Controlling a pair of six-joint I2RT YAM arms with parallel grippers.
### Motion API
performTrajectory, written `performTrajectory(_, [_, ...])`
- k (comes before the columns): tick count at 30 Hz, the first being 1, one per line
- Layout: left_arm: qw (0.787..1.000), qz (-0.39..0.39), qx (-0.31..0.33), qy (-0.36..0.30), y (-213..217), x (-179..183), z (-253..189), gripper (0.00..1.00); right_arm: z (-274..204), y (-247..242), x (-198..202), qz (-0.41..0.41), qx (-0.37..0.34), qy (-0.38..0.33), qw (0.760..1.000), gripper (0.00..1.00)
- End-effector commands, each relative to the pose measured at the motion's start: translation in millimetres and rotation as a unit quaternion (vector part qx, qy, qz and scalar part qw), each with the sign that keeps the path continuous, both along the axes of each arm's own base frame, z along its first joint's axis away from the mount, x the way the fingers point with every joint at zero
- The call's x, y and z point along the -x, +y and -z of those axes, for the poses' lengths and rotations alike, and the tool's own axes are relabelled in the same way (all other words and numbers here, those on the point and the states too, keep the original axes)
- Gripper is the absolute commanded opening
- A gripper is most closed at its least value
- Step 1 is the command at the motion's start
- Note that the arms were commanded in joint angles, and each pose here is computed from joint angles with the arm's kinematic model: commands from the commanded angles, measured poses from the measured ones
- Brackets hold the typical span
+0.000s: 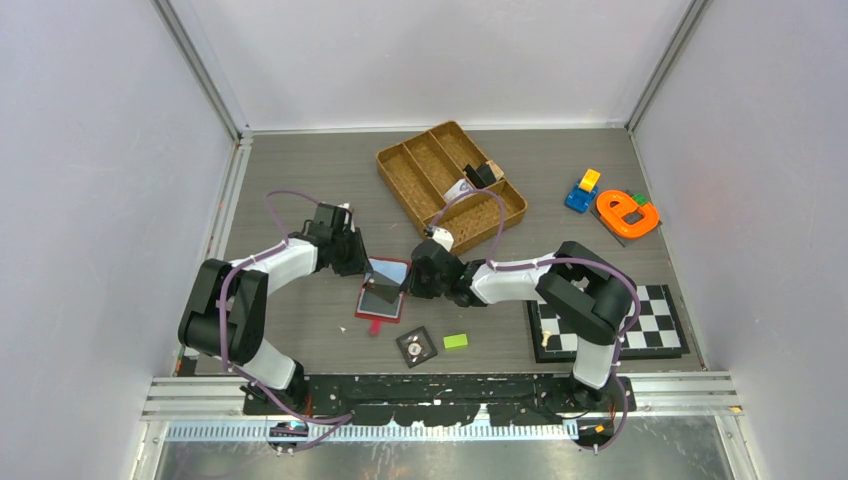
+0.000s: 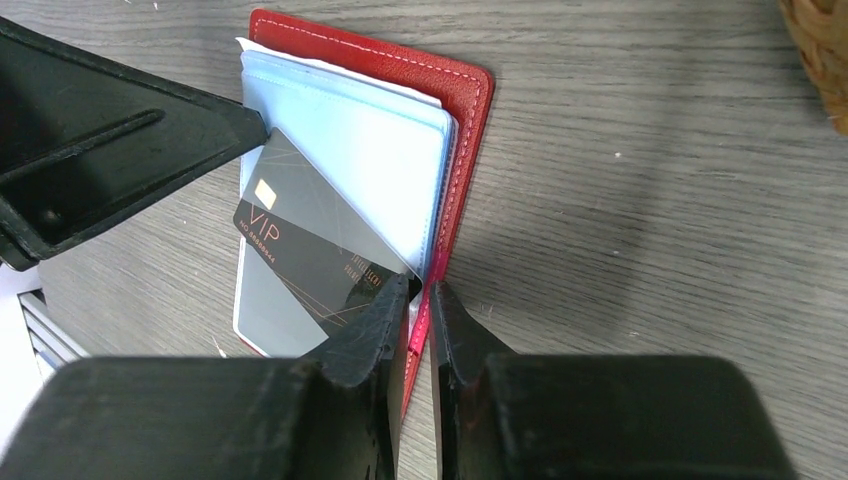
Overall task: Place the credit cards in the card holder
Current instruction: Move the card holder to the center of the board.
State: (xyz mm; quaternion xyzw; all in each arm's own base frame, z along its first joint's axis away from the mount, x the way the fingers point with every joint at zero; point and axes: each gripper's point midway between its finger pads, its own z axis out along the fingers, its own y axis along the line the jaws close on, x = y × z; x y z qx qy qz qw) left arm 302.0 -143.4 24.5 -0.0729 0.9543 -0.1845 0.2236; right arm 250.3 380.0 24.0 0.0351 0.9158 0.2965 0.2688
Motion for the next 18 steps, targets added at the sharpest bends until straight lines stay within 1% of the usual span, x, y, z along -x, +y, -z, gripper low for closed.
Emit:
performTrajectory(1, [1.0, 0.003, 0.007, -0.016, -3.2, -9.7, -5.2, 0.26, -20.6, 12.1, -8.7, 0.0, -0.022, -0.027, 0.999, 0.17])
performTrajectory(11, [0.999, 0.011, 0.024, -0.021, -9.2, -9.7, -8.1, 0.26, -25.9, 19.7, -12.9, -0.01, -0.02, -0.038, 0.999, 0.1])
performTrajectory(18, [0.998, 0.016, 0.051, -0.023, -16.7, -3.8, -11.6, 0.26, -26.5, 21.3, -17.1, -0.01, -0.006, -0.048, 0.999, 0.1])
